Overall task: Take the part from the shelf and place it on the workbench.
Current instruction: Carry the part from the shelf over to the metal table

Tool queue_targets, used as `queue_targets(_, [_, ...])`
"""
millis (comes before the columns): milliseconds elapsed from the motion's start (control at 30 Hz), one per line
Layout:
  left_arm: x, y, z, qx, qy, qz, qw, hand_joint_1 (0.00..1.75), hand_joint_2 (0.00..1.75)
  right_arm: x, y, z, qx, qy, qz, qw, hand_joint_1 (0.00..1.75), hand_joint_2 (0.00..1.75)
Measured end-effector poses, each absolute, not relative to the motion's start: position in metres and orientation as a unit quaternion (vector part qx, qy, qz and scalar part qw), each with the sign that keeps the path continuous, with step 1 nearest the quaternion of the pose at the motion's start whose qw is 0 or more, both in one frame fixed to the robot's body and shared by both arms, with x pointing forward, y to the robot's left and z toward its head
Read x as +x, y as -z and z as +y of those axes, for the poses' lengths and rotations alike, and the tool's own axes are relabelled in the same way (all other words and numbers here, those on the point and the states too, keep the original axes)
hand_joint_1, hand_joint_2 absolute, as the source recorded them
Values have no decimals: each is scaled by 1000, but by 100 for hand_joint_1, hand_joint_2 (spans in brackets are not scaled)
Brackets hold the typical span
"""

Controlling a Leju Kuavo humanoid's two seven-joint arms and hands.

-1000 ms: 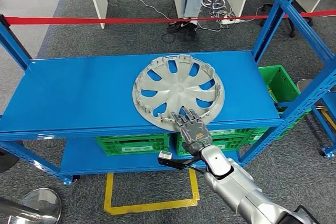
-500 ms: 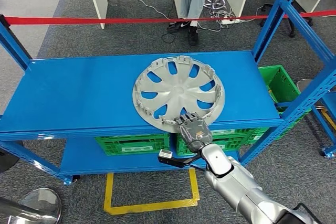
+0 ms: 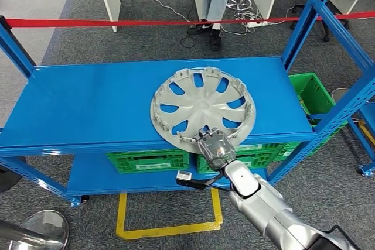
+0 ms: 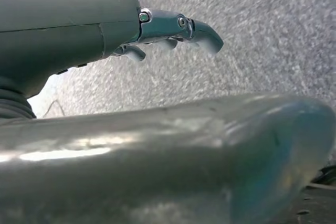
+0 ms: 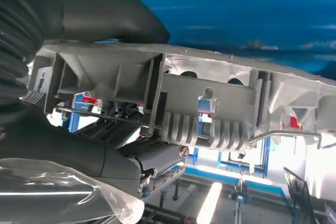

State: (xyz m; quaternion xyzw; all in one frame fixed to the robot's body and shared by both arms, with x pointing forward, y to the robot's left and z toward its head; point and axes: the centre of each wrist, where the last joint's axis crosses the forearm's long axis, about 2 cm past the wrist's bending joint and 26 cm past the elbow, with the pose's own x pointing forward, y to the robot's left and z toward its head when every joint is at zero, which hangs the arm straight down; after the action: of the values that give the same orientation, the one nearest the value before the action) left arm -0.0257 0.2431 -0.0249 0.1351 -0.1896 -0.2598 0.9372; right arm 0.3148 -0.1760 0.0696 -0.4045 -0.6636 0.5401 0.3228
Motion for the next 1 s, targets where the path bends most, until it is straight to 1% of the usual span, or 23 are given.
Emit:
queue_targets(200, [-30, 24, 247, 160, 271, -197, 928, 0, 0, 310, -85, -168, -408, -500, -708, 286, 175, 175])
queue_targets(367, [-32, 23, 251, 171, 256, -189, 932, 0, 0, 307, -117, -159, -408, -456, -757, 231, 175, 175])
queue_targets(600, [-32, 23, 253, 174, 246, -185, 935, 0, 0, 302, -150, -153, -407, -416, -795, 170, 175, 175])
queue_targets(733, [-32, 20, 258, 181, 247, -171, 936, 0, 175, 299, -179, -150, -409, -384, -820, 117, 175, 175])
queue_targets(867, [-32, 15, 267, 185, 256, -170, 933, 0, 175, 294, -203, -147, -407, -352, -839, 74, 175, 175])
queue_targets(1000, [-32, 14, 269, 183, 261, -171, 932, 0, 175, 290, -215, -147, -405, -339, -848, 47, 175, 175])
